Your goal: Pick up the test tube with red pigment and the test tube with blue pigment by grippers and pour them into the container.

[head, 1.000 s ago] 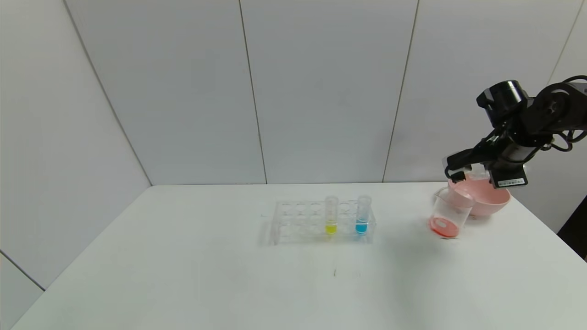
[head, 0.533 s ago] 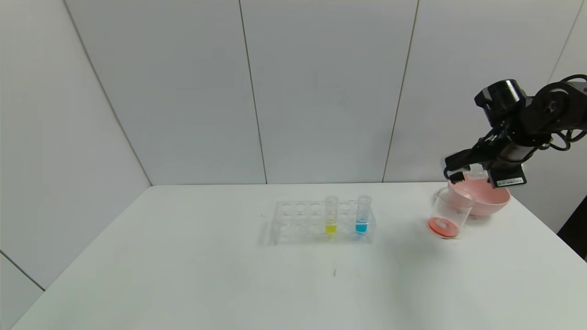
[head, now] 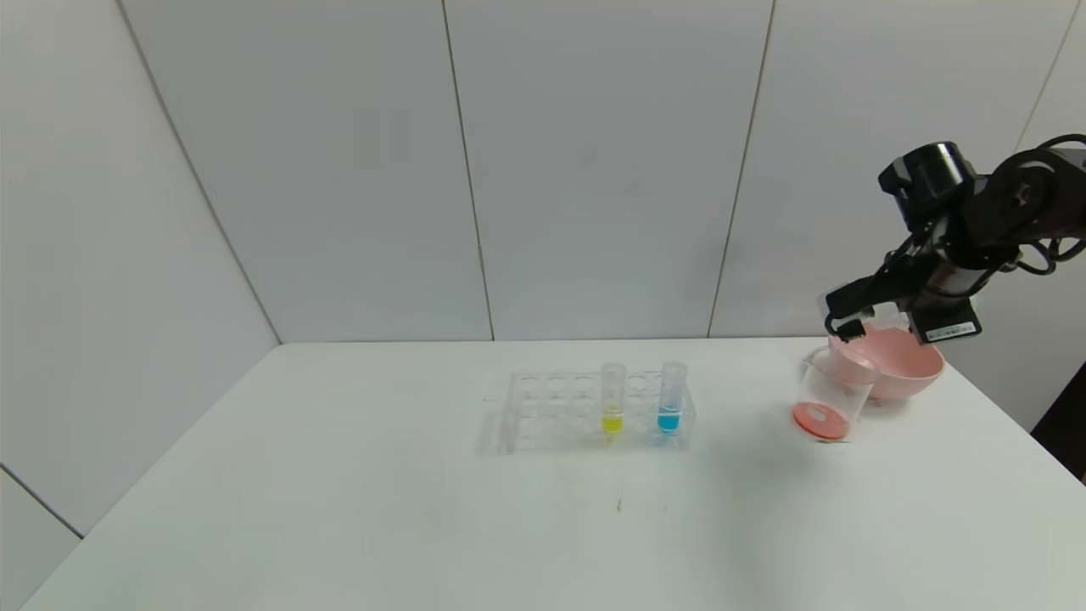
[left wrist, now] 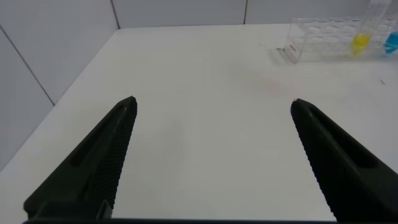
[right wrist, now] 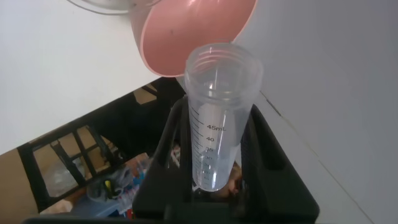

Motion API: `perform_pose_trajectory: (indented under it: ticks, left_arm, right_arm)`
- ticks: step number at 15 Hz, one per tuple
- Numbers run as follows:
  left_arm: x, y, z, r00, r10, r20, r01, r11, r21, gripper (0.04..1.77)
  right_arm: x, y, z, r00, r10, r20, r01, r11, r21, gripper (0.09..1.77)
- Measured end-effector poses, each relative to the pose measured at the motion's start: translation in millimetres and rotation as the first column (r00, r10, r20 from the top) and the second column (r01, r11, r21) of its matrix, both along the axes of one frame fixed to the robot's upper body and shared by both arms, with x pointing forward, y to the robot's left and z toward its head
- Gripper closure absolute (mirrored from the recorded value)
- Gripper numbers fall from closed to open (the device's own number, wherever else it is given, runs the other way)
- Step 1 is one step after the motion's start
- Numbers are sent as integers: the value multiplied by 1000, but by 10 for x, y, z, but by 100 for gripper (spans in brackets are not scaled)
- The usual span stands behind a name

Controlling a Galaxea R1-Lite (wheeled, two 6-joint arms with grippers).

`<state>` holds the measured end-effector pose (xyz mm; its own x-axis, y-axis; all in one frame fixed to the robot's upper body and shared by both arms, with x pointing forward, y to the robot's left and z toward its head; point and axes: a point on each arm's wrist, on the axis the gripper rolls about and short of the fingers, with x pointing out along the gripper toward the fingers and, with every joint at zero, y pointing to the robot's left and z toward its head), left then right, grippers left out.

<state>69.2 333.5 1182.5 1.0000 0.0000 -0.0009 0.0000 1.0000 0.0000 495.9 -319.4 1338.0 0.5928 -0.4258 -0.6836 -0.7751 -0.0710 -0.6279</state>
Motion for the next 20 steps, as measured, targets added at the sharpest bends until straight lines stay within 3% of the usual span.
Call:
perform_pose_trajectory:
  ticks: [5,7,10,12,13,16,18,20]
  left_arm:
    - [0,0,0,1000,0,0,0,1000,0,5]
    - [0,0,0,1000,0,0,0,1000,0,5]
    - [0,0,0,1000,0,0,0,1000,0,5]
    - [0,0,0,1000,0,0,0,1000,0,5]
    - [0,0,0,1000,0,0,0,1000,0,5]
    - [0,0,0,1000,0,0,0,1000,0,5]
    - [0,0,0,1000,0,0,0,1000,0,5]
    - [0,0,0,1000,0,0,0,1000,0,5]
  right_arm:
    - [2,50,11,1000,5,13,-5,1000,-1,135]
    - [45,39,5,999,-2,51,0,999,33,135]
    - [160,-29,15,984,-29,177,-15,971,240,135]
    - [189,-115,-1,974,-99,204,9,916,402,135]
    - [197,-144,-6,969,-139,206,19,868,497,135]
    - [168,-166,45,953,-257,158,49,649,759,135]
    - [116,-166,127,929,-359,89,94,462,882,135]
    - [39,-154,258,887,-461,11,131,274,953,135]
